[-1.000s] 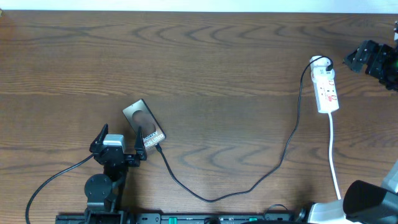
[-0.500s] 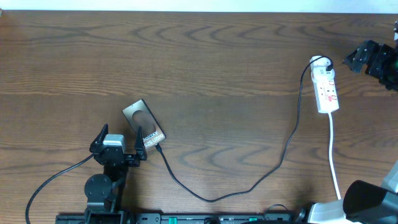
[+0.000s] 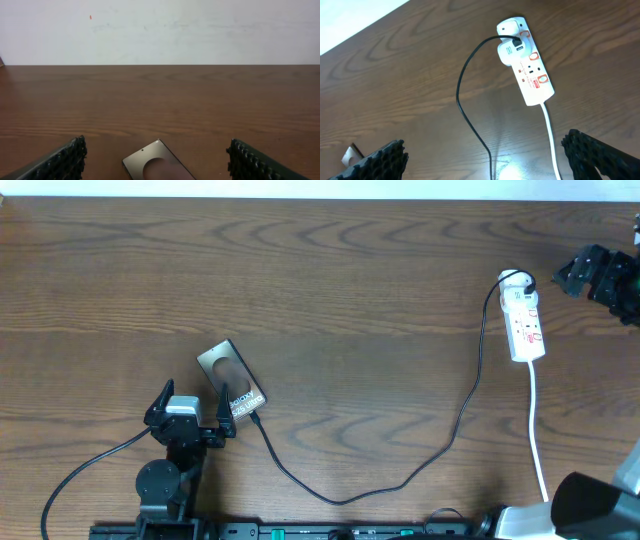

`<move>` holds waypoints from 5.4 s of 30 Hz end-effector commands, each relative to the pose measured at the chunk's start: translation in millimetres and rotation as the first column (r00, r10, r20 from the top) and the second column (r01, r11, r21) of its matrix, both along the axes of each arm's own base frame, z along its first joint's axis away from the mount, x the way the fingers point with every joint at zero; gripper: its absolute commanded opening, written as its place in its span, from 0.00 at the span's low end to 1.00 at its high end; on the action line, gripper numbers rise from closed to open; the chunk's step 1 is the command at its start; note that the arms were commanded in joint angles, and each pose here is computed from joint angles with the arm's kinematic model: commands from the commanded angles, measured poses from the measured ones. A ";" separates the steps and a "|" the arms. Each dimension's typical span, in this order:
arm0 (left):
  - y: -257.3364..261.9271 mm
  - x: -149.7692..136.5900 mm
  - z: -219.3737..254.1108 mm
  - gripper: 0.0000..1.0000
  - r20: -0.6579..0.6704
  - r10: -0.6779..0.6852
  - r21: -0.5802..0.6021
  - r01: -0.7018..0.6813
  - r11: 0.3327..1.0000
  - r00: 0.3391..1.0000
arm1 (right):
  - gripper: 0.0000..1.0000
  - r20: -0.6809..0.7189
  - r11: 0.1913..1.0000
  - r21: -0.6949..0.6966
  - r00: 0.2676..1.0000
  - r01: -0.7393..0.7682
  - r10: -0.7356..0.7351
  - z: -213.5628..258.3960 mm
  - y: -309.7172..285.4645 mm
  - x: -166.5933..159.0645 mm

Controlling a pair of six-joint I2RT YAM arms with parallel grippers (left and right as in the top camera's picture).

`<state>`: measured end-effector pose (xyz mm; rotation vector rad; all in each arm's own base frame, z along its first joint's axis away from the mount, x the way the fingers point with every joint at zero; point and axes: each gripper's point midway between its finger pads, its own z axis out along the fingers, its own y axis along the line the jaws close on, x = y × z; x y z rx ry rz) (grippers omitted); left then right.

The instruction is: Plug charger to phone and switch on socket

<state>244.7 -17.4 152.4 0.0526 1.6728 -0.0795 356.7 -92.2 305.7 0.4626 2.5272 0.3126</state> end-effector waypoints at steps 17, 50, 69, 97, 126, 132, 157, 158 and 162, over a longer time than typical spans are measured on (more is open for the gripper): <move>-0.9 -1.3 -14.7 0.88 -0.048 -0.004 0.012 0.005 1.000 0.999 | 0.99 0.394 0.971 -0.206 0.899 -0.119 0.194 128.1 85.2 -104.9; -1.0 -1.3 -14.7 0.88 -0.048 -0.005 0.011 0.005 1.000 0.999 | 0.99 0.849 0.888 -0.457 0.272 -0.056 0.453 -80.1 146.2 -106.7; -0.9 -1.3 -14.7 0.88 -0.048 -0.004 0.011 0.005 1.000 0.999 | 0.99 0.742 0.908 -0.411 0.610 0.086 0.278 -149.6 95.7 -110.6; -0.9 -1.3 -14.7 0.88 -0.048 -0.004 0.011 0.005 1.000 0.999 | 0.99 0.744 0.907 -0.410 0.611 0.098 0.271 -148.7 92.4 -110.6; -0.9 -1.3 -14.7 0.88 -0.048 -0.004 0.011 0.005 1.000 0.999 | 0.99 0.743 0.906 -0.410 0.613 0.104 0.266 -148.9 90.8 -110.5; -0.9 -1.3 -14.7 0.88 -0.048 -0.004 0.011 0.005 1.000 0.999 | 0.99 0.743 0.906 -0.410 0.613 0.104 0.266 -148.9 90.8 -110.5; -0.9 -1.3 -14.7 0.88 -0.048 -0.004 0.011 0.005 1.000 0.999 | 0.99 0.743 0.906 -0.410 0.613 0.104 0.266 -148.9 90.8 -110.5; -0.9 -1.3 -14.7 0.88 -0.048 -0.004 0.011 0.005 1.000 0.999 | 0.99 0.743 0.906 -0.410 0.613 0.104 0.266 -148.9 90.8 -110.5; -0.9 -1.3 -14.7 0.88 -0.048 -0.004 0.011 0.005 1.000 0.999 | 0.99 0.743 0.906 -0.410 0.613 0.104 0.266 -148.9 90.8 -110.5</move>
